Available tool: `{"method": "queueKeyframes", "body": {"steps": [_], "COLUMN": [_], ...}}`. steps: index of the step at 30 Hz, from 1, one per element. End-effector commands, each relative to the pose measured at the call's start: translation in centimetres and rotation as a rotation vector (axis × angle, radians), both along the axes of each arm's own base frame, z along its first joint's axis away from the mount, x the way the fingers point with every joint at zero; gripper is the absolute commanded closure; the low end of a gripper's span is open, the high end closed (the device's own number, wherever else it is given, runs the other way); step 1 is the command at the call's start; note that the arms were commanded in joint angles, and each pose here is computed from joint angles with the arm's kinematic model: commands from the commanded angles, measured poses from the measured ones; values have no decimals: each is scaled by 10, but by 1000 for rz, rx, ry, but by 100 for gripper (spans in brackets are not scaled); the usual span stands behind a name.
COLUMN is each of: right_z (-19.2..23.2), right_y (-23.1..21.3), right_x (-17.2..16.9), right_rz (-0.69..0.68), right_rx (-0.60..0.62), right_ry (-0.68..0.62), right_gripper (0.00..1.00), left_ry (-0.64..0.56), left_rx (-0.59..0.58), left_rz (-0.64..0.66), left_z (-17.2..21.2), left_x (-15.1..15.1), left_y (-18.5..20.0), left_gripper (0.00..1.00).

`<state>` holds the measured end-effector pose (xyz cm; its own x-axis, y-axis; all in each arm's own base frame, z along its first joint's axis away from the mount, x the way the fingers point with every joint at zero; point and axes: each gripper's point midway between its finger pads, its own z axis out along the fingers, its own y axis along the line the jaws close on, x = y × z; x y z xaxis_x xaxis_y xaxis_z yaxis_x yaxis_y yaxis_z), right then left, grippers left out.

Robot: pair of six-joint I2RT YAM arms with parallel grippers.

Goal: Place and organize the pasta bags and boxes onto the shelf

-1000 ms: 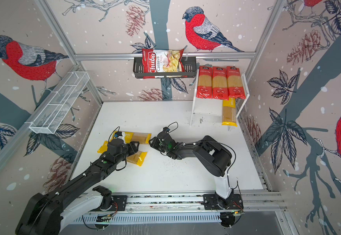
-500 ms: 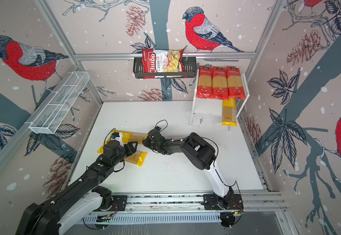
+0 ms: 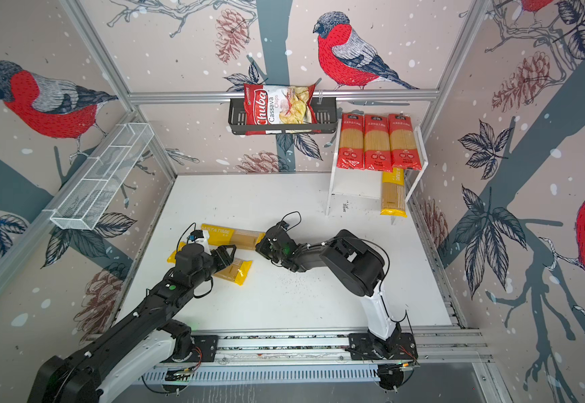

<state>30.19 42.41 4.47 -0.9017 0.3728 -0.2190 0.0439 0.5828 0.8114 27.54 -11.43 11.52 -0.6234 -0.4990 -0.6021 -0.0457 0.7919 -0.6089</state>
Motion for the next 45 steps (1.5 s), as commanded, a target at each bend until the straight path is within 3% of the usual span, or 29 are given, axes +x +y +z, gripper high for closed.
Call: {"method": "queueKeyframes", "body": {"steps": [1, 5, 9, 13, 21, 25, 28, 30, 34, 40, 45], "right_z": [16, 20, 23, 17, 10, 10, 20, 31, 54, 60, 33], "right_y": [-25, -75, -128, -173, -201, -193, -185, -185, -190, -196, -186], "right_x": [2, -14, -37, -68, -128, -154, -163, -160, -132, -72, -40], "right_rz": [-82, -139, -183, -201, -68, 80, 193, 233, 205, 155, 238], "right_rx": [58, 57, 37, -74, -182, -239, -297, -340, -368, -289, -286], "right_ry": [-2, 18, 32, 37, -9, -38, -90, -134, -212, -234, -173], "right_gripper": [100, 100, 100, 100, 97, 88, 67, 56, 45, 38, 35], "left_ry": [28, 9, 2, 12, 104, 124, 132, 141, 164, 249, 263], "left_rx": [-21, -10, -63, -69, -114, -132, -119, -96, -35, 15, -74], "left_rz": [20, -9, -97, -187, -338, -357, -359, -346, -310, -276, -304], "left_z": [-7, -3, -4, -12, -39, -47, -50, -54, -60, -76, -83], "left_x": [-3, -4, -8, -14, -17, -15, -13, -14, -16, -39, -51], "left_y": [1, -16, -57, -100, -160, -170, -172, -167, -153, -144, -159], "left_gripper": [38, 38, 38, 37, 38, 39, 39, 39, 39, 38, 38]}}
